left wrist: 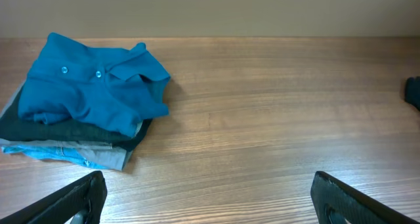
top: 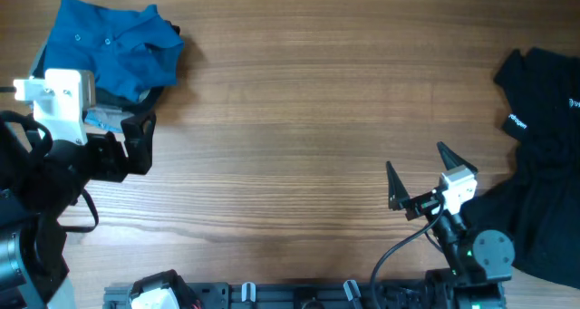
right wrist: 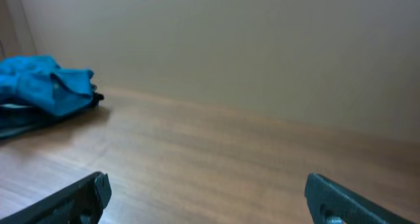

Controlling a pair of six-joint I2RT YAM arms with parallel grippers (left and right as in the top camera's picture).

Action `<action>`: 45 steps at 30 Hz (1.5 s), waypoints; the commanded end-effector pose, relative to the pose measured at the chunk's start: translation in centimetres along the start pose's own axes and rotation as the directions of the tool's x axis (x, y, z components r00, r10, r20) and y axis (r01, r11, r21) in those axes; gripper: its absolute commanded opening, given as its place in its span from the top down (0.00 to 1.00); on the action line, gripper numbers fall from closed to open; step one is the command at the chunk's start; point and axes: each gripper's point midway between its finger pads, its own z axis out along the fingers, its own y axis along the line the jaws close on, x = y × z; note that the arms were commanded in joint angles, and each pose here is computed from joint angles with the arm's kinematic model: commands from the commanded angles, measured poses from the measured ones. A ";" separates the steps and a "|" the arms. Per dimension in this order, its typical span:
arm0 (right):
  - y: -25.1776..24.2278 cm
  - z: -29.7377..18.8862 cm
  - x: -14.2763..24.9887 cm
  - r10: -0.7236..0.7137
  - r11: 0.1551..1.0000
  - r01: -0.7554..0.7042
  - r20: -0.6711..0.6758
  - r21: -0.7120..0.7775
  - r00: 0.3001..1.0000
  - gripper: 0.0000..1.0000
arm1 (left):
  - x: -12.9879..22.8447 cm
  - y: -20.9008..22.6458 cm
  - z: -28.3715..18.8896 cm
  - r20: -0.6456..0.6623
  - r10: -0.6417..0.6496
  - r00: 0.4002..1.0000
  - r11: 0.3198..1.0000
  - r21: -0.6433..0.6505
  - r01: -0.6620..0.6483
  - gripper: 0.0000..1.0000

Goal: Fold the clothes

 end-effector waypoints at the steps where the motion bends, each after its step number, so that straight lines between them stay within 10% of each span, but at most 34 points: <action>1: 0.0 0.4 1.3 0.038 0.999 -0.038 0.032 -0.001 0.999 0.00 | 0.0 0.0 0.0 0.002 0.024 1.000 1.000 -0.002 -0.024 0.00; 45: -0.1 0.6 2.8 0.055 0.998 -0.055 0.000 0.000 0.998 0.00 | 4.3 -4.5 -1.6 0.131 0.165 0.977 0.980 0.087 -0.177 0.00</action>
